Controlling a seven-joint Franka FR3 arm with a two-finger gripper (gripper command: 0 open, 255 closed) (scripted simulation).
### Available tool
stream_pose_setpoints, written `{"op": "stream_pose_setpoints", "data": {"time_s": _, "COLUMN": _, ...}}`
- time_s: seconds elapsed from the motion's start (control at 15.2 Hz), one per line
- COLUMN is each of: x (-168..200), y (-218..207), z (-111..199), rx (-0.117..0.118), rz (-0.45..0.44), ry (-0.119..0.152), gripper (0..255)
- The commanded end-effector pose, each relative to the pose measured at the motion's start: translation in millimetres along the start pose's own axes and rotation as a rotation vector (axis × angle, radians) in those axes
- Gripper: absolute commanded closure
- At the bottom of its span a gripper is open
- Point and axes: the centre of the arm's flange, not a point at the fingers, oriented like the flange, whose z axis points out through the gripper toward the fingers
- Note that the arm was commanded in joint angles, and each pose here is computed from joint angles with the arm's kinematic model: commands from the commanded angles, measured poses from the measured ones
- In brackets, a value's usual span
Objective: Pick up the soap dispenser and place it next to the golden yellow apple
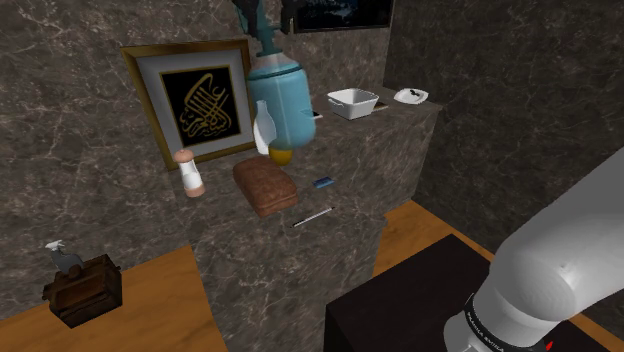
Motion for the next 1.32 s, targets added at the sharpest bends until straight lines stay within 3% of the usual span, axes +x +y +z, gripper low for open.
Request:
{"op": "stream_pose_setpoints", "data": {"time_s": 0.0, "x": 13, "y": 17, "z": 16, "rx": 0.000, "rz": 0.000, "ry": 0.001, "gripper": 255}}
{"op": "stream_pose_setpoints", "data": {"time_s": 1.25, "x": 157, "y": 158, "z": 165, "rx": 0.000, "rz": 0.000, "ry": 0.001, "gripper": 255}}
